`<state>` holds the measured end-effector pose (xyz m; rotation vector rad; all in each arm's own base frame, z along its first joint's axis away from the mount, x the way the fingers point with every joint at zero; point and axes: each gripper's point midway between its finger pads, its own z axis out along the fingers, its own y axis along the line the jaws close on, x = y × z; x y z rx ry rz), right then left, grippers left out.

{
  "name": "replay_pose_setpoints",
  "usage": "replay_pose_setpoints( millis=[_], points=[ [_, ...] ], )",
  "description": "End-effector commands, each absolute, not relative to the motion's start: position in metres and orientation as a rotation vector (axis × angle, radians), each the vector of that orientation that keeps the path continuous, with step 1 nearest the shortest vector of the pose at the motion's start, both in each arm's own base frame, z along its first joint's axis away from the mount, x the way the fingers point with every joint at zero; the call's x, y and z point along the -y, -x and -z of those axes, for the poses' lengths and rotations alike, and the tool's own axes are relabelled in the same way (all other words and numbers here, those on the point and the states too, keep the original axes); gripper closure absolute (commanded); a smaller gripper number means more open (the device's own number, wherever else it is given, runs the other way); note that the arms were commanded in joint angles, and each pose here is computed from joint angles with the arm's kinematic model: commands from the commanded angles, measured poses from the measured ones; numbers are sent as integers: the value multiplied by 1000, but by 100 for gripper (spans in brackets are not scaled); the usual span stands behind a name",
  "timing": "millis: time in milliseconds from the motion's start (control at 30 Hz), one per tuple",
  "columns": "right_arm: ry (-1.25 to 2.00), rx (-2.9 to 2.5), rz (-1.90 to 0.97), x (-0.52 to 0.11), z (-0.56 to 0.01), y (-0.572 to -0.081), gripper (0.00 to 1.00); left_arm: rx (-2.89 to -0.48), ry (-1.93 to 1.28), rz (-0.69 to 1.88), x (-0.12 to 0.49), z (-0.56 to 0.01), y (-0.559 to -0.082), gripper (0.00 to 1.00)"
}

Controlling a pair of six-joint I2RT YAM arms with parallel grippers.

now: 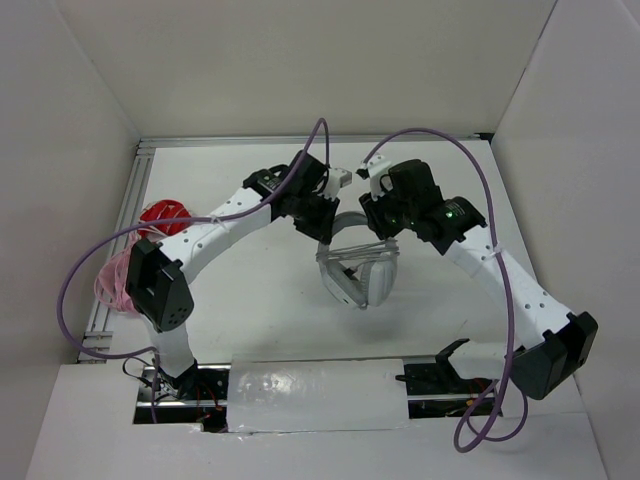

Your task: Wrap the headphones

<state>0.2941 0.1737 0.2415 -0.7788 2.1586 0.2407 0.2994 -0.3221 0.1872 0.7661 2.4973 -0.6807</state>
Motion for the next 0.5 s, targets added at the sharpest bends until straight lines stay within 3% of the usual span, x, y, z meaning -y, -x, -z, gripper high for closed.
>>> replay_pose_setpoints(
  millis=[0, 267, 300, 367, 400, 467],
  points=[
    [681, -2129, -219, -177, -248, -305, 100, -2284, -790, 895, 353, -261, -296, 99],
    [548, -2154, -219, -165, -245, -306, 100, -2302, -744, 865, 357, -263, -309, 57],
    [537, -2160, -222, -164, -244, -307, 100, -2299, -733, 869, 358, -266, -309, 46],
    [511, -2163, -224, -163, -242, -309, 100, -2278, -718, 888, 361, -277, -310, 36],
    [497, -2148, -227, -162, -244, -312, 100, -2270, -723, 916, 363, -282, -309, 17],
    [482, -2146, -234, -161, -242, -314, 100, -2244, -722, 936, 366, -293, -309, 15]
  ],
)
